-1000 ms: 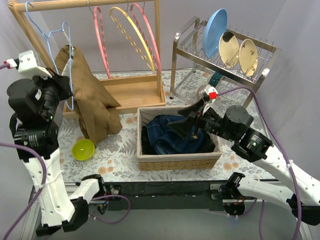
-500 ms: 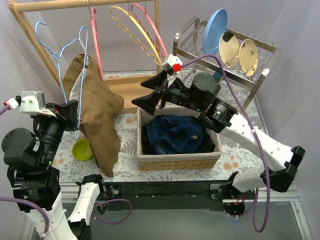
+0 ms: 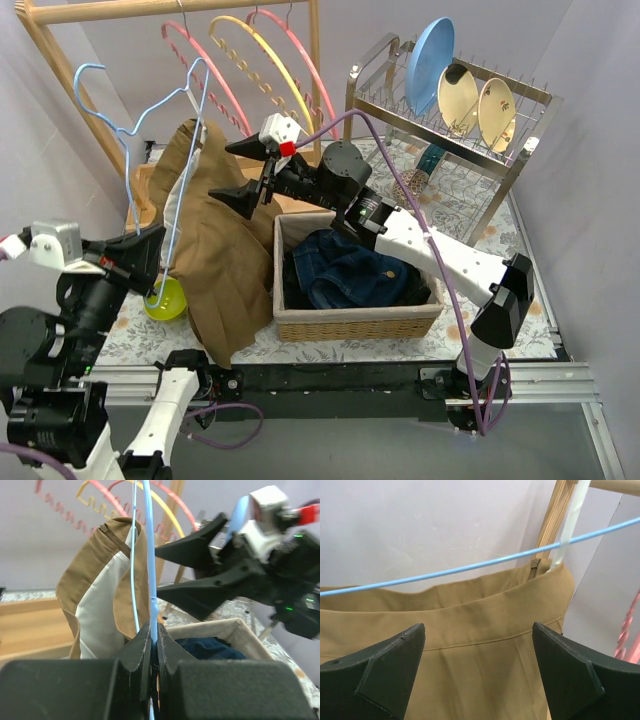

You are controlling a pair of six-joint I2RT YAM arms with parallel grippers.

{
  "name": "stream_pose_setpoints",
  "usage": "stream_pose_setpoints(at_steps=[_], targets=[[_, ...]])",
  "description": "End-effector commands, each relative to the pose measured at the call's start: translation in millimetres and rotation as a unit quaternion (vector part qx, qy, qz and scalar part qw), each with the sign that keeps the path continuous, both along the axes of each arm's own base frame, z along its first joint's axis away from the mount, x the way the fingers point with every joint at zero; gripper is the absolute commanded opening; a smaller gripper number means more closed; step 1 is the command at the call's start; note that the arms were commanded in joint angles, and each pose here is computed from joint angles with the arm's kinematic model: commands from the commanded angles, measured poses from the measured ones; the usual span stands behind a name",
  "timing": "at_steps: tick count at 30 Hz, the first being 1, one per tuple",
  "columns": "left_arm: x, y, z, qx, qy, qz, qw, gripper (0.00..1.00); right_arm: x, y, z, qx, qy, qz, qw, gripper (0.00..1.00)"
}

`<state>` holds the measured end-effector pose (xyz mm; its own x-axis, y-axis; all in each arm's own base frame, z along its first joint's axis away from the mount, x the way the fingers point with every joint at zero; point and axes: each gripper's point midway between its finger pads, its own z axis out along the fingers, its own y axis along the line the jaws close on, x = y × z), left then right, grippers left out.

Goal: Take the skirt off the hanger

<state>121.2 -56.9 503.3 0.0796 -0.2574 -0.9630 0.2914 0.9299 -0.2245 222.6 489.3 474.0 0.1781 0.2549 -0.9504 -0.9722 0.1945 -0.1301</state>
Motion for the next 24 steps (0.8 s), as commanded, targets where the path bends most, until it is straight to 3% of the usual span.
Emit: stream_pose_setpoints(at_steps=[1,7,9,13,15,17,18,20,24], targets=[[-42.1,-13.5,47.9,-0.003,-0.123,-0.05,0.991,0.0,-4.1,-12.3,66.6,0.092,-0.087,-0.011,0.992,0.95],[-27.4,-24.0,38.0,-0.04,-0.074,-0.091,0.992,0.0,13.9,-18.7,58.0,0.088,-0.106,-0.068,0.988,0.94],[-34.1,-22.9,38.6,-0.05,-0.071,-0.091,0.992,0.0,18.0,-21.3,55.8,0.085,-0.106,-0.08,0.987,0.87],[-50.3,-18.6,44.6,-0.064,-0.079,-0.084,0.991,0.0,17.0,-27.4,57.1,0.084,-0.109,-0.083,0.987,0.86],[-53.4,-21.3,41.3,-0.065,-0.065,-0.093,0.991,0.0,13.1,-30.9,57.0,0.084,-0.111,-0.079,0.987,0.77],[-53.6,-23.1,37.3,-0.068,-0.052,-0.098,0.992,0.0,9.9,-33.8,58.4,0.088,-0.112,-0.076,0.987,0.58],[-54.6,-24.1,36.3,-0.069,-0.048,-0.101,0.991,0.0,8.3,-35.2,58.0,0.088,-0.112,-0.074,0.987,0.55],[-56.3,-28.2,32.2,-0.069,-0.038,-0.114,0.99,0.0,8.4,-36.3,56.3,0.088,-0.109,-0.075,0.987,0.55],[-58.8,-30.8,28.6,-0.072,-0.029,-0.122,0.989,0.0,8.4,-32.4,45.9,0.08,-0.098,-0.062,0.99,0.72]])
